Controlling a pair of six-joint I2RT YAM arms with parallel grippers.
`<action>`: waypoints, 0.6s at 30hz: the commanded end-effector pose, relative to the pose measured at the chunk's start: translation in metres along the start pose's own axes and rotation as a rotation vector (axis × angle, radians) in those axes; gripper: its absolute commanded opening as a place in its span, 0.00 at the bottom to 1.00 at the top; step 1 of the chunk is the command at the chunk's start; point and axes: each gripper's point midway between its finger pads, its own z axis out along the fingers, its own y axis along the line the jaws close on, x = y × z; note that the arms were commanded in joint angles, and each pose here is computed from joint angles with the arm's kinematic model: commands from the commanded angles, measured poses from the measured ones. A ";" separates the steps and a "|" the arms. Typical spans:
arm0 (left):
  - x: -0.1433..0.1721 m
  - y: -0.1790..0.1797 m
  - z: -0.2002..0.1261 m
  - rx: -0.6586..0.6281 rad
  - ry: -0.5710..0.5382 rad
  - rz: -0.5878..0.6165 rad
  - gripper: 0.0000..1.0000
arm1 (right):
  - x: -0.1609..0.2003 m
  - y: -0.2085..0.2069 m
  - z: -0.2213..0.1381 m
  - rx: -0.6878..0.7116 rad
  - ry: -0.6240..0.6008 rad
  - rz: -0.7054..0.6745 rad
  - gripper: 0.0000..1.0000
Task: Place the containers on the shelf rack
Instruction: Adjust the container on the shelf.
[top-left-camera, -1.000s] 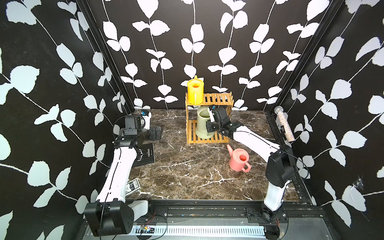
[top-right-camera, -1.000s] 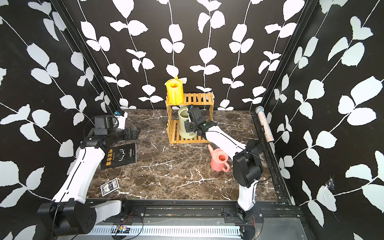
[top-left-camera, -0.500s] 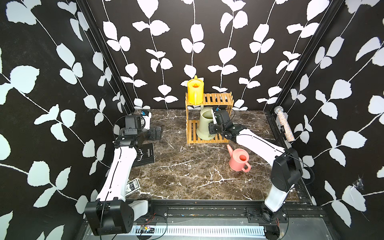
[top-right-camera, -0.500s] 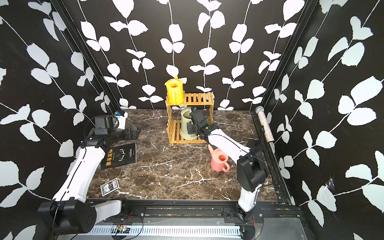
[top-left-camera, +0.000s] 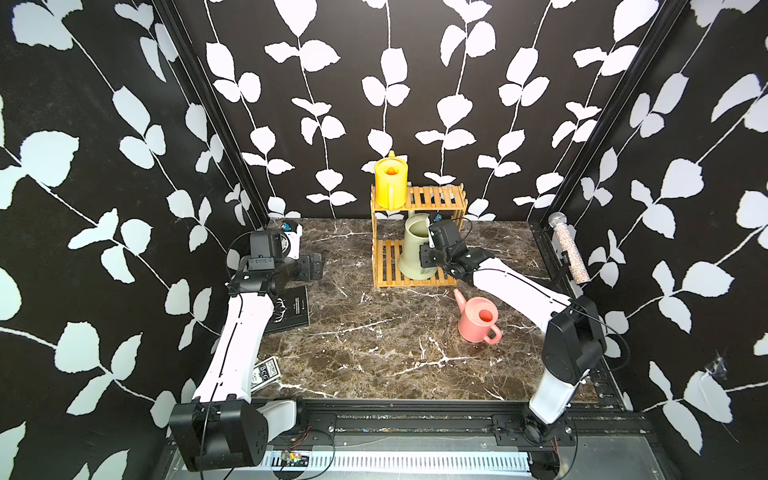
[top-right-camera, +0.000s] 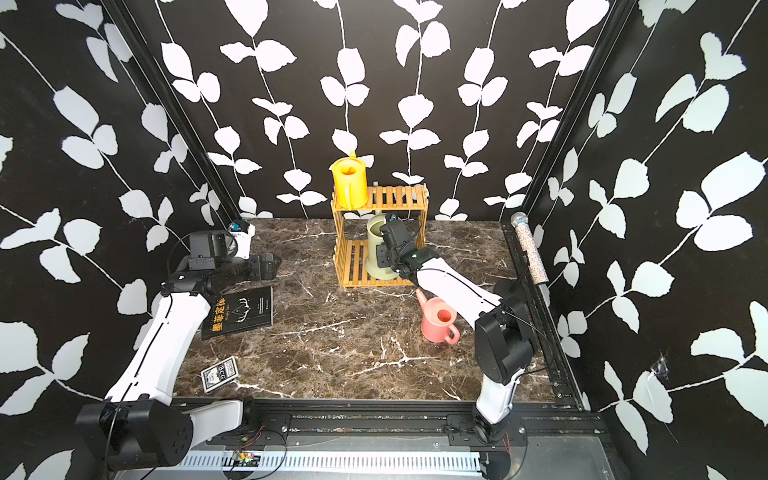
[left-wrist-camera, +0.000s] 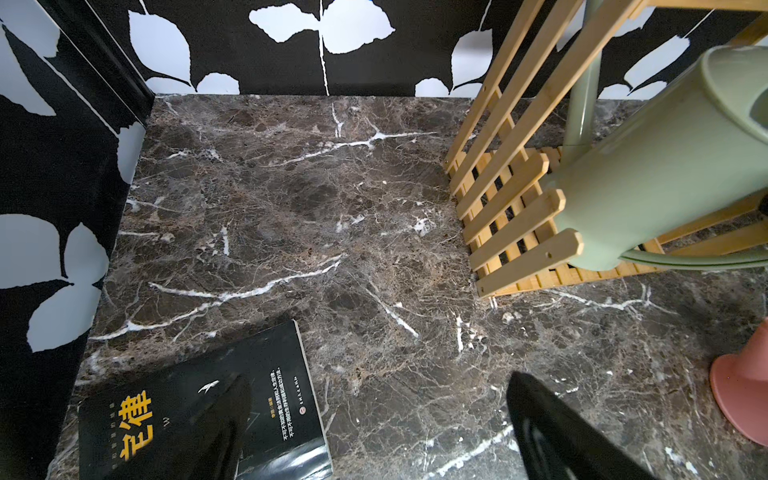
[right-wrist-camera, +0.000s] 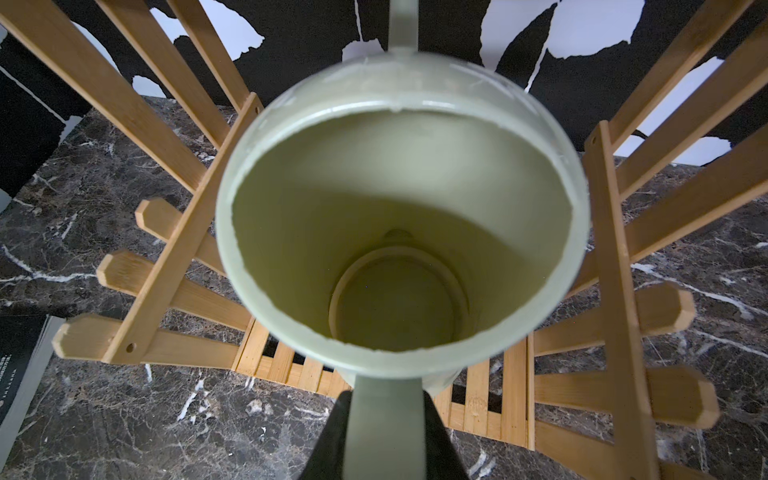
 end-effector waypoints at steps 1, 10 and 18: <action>0.000 0.000 0.000 0.007 -0.012 -0.007 0.98 | -0.029 0.009 -0.004 -0.009 -0.090 0.025 0.13; 0.000 0.001 0.000 0.006 -0.012 -0.008 0.98 | -0.029 0.007 0.001 0.022 -0.089 0.031 0.13; 0.001 0.001 0.001 0.008 -0.009 -0.009 0.98 | -0.028 0.012 0.004 0.005 -0.076 0.042 0.20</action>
